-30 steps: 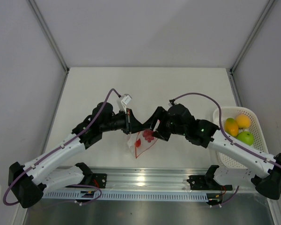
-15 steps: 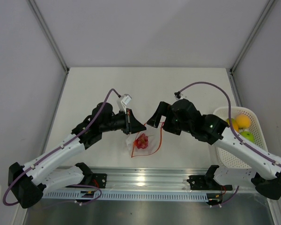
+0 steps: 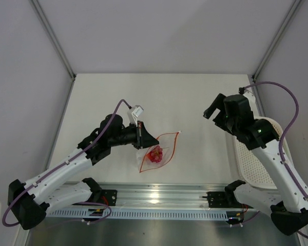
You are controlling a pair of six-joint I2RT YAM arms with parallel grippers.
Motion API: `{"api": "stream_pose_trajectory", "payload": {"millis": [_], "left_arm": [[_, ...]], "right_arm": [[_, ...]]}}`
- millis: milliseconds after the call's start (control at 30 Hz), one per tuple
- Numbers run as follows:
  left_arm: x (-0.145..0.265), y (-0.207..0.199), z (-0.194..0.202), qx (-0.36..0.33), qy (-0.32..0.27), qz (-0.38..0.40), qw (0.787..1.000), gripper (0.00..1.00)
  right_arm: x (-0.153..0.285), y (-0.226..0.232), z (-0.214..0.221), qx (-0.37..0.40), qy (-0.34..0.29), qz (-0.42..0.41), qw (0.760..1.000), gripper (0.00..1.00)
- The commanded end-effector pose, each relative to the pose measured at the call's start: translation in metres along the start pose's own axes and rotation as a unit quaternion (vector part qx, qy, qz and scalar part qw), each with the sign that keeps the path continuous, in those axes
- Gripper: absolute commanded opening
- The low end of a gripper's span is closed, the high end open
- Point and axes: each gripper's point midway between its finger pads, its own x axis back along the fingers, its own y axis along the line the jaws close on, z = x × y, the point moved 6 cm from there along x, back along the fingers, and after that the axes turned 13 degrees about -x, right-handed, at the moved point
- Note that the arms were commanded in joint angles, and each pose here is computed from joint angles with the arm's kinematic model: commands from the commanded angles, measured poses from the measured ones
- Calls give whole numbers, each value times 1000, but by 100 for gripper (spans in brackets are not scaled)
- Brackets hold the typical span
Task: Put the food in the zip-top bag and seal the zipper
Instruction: Pick up the fake fruit from the bin.
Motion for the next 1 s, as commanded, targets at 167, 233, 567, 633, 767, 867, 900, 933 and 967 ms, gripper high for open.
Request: {"api": "stream_pose_trajectory", "payload": {"millis": [167,233,567,633,767,867,900,933,967], "left_arm": [[7,-3,0,-16,-9,-1,1000,1],[6,-2,1,-16,-7,0,1000,1],[4,-1,5,-12,-3,4,1000,1],[4,0,6,-12,-2,4,1000,1],[4,1,8,-12,-2,3,1000,1],[3,1,10,-11,0,8,1000,1],[3,1,11,-10,2,8,1000,1],[3,1,10,-11,0,9,1000,1],[3,1,11,-10,2,8,1000,0]], "right_arm": [[-22,-95,-48,-79,-88,197,973,99],[-24,-113,-52,-101,-94,225,965,99],[-21,-211,-70,-241,-164,339,895,99],[-21,-232,-69,-285,-164,334,883,99],[-16,-256,-68,-317,-197,344,862,99],[-14,-265,-68,-309,-230,352,853,99],[-14,-266,-68,-307,-239,351,852,99],[-13,-266,-71,-301,-254,343,853,99],[-15,-271,-67,-300,-255,346,852,99]]}}
